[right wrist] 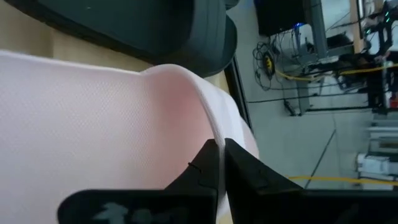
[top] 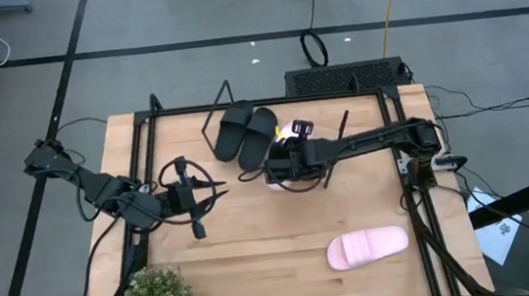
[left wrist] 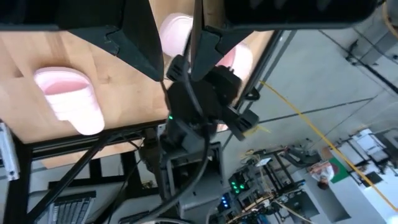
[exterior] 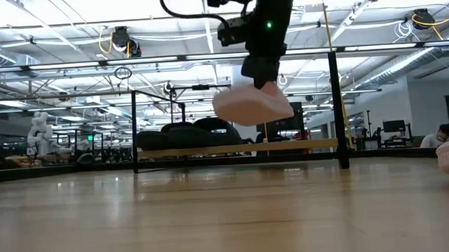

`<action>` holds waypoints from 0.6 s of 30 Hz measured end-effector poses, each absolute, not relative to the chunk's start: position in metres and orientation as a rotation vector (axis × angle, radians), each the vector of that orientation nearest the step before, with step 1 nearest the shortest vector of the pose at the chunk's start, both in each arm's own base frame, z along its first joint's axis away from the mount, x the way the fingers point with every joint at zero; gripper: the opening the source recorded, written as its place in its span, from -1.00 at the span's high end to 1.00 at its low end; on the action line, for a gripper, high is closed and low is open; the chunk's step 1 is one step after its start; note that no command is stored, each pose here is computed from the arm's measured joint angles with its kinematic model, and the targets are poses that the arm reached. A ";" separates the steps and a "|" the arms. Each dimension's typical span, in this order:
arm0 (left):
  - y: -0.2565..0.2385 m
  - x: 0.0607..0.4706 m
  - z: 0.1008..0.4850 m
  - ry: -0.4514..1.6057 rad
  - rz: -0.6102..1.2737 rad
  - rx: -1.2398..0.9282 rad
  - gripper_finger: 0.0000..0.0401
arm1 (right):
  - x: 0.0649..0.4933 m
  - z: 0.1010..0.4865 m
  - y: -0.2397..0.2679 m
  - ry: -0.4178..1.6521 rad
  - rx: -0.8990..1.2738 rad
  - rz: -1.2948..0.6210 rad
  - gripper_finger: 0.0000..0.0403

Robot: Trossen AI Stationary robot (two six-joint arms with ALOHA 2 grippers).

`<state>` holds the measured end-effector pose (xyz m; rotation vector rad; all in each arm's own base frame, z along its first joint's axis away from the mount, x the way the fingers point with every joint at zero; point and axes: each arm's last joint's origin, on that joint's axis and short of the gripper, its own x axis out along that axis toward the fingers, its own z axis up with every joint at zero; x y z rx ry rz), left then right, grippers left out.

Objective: Pick and place slides into the shelf
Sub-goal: Put the left pink slides on the shelf

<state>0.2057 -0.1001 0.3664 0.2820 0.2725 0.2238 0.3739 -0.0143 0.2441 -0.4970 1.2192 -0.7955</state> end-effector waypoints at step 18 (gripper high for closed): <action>-0.099 0.205 0.367 0.275 0.254 0.326 0.57 | 0.375 0.222 -0.045 1.218 -0.529 -0.822 1.00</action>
